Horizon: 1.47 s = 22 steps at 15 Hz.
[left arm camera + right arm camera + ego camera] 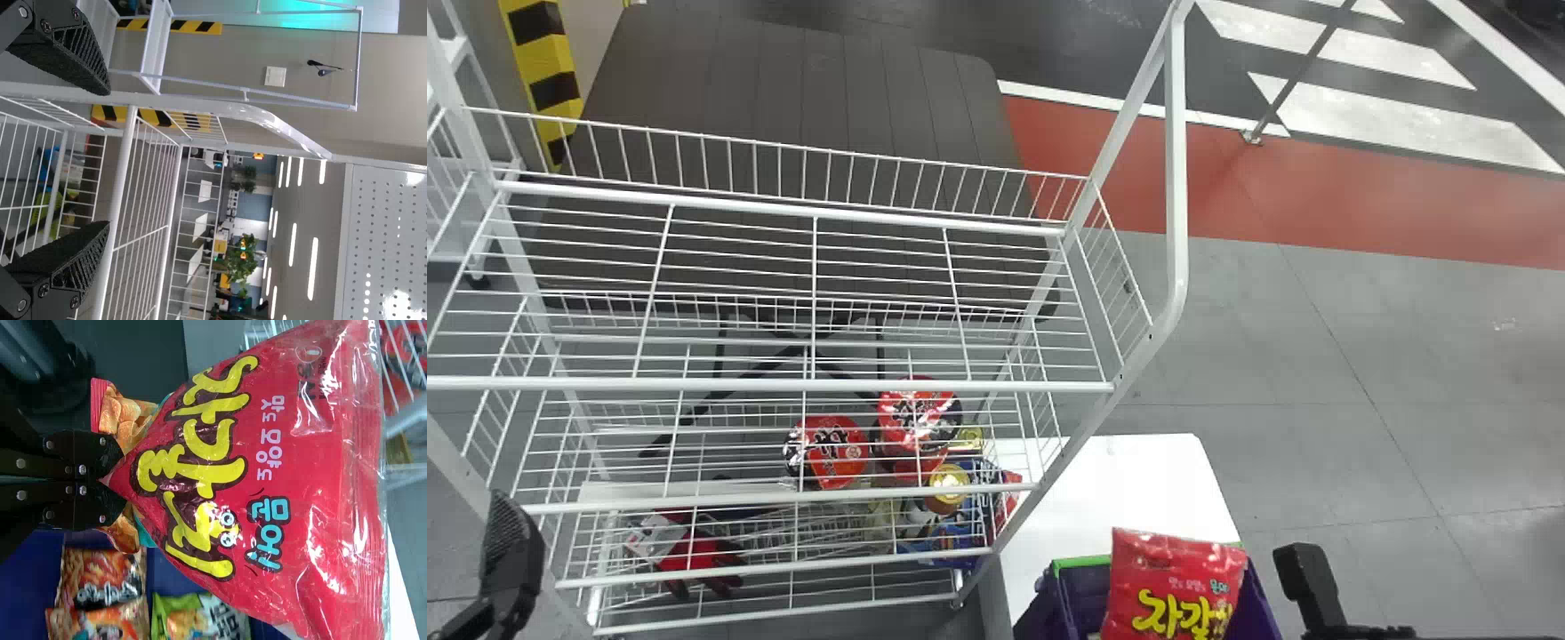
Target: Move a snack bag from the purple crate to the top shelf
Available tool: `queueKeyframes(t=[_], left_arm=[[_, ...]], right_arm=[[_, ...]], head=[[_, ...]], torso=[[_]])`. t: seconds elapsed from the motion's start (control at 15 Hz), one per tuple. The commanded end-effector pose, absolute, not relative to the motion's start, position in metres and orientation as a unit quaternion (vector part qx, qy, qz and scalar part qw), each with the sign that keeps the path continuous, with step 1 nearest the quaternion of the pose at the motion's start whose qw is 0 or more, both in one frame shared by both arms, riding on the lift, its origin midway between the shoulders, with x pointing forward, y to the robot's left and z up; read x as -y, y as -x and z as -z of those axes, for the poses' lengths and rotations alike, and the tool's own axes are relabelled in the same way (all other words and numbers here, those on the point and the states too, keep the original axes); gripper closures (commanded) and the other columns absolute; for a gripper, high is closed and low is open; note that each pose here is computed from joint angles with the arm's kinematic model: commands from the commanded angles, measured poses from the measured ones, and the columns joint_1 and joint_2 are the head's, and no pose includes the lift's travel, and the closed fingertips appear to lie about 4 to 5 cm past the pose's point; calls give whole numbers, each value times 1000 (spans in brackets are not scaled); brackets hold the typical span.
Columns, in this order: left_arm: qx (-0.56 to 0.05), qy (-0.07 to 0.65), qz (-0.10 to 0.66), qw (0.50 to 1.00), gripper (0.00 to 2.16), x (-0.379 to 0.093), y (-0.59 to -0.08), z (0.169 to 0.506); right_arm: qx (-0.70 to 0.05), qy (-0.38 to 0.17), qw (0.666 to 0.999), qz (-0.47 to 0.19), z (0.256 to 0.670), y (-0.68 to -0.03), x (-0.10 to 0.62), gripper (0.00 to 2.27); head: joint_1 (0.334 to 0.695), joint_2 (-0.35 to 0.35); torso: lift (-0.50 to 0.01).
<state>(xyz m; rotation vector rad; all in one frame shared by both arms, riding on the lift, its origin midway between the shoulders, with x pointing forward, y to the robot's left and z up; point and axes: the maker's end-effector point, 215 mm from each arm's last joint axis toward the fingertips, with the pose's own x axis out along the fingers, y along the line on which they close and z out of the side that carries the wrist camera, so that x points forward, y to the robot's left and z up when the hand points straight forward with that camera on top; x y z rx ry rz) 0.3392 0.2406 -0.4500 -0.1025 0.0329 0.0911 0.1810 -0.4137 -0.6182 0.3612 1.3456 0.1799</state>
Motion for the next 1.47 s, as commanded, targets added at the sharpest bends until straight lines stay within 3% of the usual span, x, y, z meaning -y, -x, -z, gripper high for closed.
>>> queueKeyframes(t=[0.0,0.2,0.4,0.53,0.8,1.13,1.4], left_arm=[[-18,52,-48,997,124,-241,-339,452],[-19,51,-50,997,124,-241,-338,452],[-20,50,-52,997,124,-242,-338,454],[-19,51,-53,997,124,-241,-337,453],[-15,50,-53,997,124,-237,-337,450],[-12,49,-56,997,124,-235,-334,448],[-11,46,-55,997,124,-229,-329,447]], right_arm=[[-588,-202,776,-104,593,-194,394,1683],[-577,-240,772,-114,564,-196,374,1683],[-595,-276,746,-116,519,-186,346,1686],[-553,-239,786,-140,477,-215,338,1686],[-416,-166,873,-193,351,-294,330,1686],[-279,-109,911,-283,227,-336,290,1686],[-194,-62,932,-300,153,-354,283,1683]], head=[[695,-350],[695,-326],[695,-288],[695,-249],[695,-201],[695,-144],[695,-99]], torso=[[0],[0],[0],[0],[0],[0],[0]])
